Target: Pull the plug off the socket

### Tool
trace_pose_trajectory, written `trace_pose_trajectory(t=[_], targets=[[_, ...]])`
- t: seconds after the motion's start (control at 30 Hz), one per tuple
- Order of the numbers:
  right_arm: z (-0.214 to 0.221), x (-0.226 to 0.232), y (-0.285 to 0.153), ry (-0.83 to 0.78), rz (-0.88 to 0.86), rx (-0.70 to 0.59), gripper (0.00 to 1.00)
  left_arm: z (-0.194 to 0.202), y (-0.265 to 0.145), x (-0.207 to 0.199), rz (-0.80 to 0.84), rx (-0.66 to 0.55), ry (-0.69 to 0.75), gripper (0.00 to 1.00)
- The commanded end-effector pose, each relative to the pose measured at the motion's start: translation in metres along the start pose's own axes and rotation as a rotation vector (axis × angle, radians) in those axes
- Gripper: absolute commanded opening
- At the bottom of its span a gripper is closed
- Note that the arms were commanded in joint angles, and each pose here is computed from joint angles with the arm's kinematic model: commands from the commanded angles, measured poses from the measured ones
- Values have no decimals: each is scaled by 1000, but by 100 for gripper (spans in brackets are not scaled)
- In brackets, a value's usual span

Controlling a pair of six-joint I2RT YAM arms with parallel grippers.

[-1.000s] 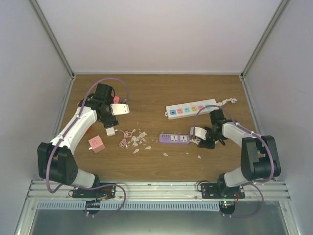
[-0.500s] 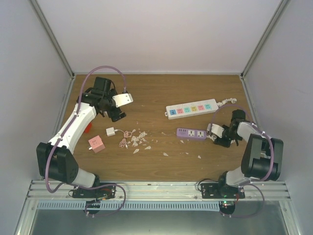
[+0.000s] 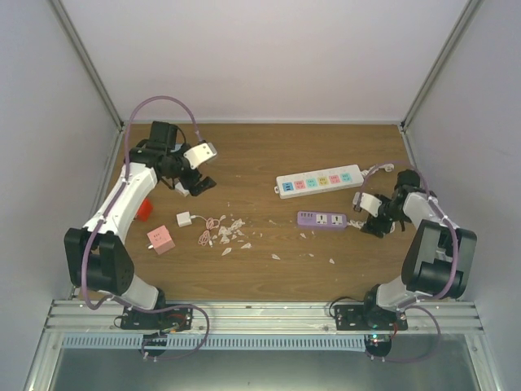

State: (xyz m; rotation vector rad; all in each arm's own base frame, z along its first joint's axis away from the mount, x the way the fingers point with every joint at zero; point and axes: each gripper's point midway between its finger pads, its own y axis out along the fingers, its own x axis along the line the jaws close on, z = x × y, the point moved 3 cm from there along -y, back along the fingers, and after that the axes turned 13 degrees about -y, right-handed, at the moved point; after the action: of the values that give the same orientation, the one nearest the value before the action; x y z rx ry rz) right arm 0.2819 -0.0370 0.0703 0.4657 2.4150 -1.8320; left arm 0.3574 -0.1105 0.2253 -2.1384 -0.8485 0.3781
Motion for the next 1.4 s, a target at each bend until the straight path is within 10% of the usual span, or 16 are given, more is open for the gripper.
trace_pose_trajectory(t=[0.0,0.8,1.37], targets=[[-21,-25,-32,24,52,-108,88,-28,-18,11,59,-145,-75,99],[-191,-115,-172,250,287,-882,100,-30,-59,74,-27,-405,-441,99],[-170,-76,-111,352,268,-873,100,18,-8,35,-43,-315,-478,99]])
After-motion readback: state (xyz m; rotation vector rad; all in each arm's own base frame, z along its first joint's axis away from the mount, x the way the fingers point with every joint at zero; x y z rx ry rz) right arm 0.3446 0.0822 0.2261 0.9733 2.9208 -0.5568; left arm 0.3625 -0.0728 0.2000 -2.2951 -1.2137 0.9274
